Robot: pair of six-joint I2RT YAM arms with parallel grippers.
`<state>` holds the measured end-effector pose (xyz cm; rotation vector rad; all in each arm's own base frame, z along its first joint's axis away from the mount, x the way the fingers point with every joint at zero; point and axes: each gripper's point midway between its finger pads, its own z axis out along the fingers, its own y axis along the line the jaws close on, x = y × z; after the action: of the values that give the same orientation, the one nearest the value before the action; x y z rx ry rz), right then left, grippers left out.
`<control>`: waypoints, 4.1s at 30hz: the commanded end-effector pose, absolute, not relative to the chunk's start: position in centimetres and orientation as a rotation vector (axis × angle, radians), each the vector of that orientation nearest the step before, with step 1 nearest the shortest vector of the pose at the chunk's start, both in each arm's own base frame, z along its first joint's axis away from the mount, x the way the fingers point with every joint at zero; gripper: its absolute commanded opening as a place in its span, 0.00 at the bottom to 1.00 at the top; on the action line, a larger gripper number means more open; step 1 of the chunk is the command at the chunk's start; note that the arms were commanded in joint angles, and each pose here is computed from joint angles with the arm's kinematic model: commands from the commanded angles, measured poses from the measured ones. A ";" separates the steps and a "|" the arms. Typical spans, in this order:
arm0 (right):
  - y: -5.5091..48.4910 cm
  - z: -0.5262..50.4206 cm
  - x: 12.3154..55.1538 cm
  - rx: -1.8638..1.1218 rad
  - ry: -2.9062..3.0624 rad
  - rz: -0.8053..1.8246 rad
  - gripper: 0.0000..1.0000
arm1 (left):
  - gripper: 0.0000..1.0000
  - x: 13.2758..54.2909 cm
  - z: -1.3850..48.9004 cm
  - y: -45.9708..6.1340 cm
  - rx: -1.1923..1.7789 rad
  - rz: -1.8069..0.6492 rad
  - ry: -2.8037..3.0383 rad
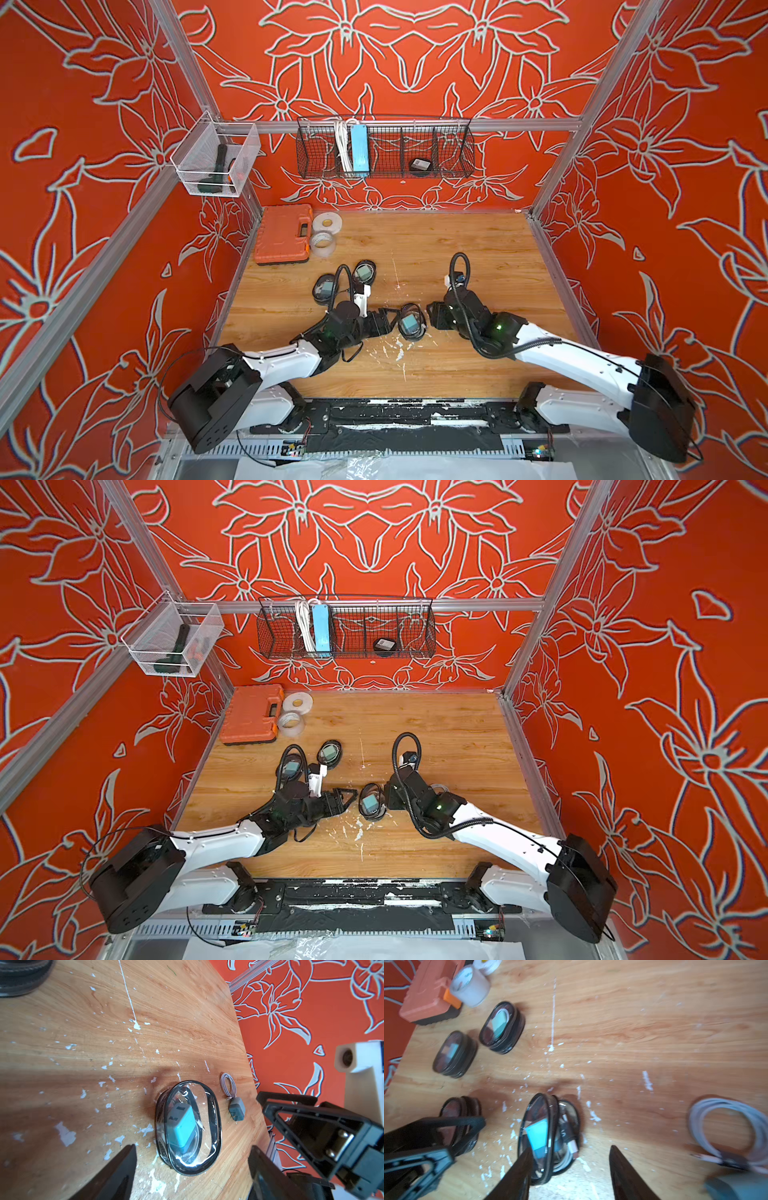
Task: Pack away charging kits
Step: Close the storage bag at the center of the board.
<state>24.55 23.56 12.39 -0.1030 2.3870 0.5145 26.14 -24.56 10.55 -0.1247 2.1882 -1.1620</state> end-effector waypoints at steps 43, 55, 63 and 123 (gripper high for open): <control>22.8 5.0 25.1 -0.080 2.584 0.308 0.00 | 0.80 26.7 6.3 -28.7 -0.025 -1.208 2.342; 22.8 6.5 25.3 -0.143 2.568 0.290 0.08 | 0.71 26.5 5.4 -31.2 0.029 -1.279 2.369; 20.6 8.2 25.1 -0.073 2.515 0.276 0.31 | 0.63 26.6 5.6 -32.2 0.043 -1.290 2.354; 21.6 5.0 23.3 0.016 2.575 0.514 0.00 | 0.63 26.0 6.1 -33.1 0.069 -1.350 2.339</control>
<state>23.97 21.17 6.24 0.0142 2.5331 0.4901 26.16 -32.45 5.25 0.0441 2.3741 -1.3069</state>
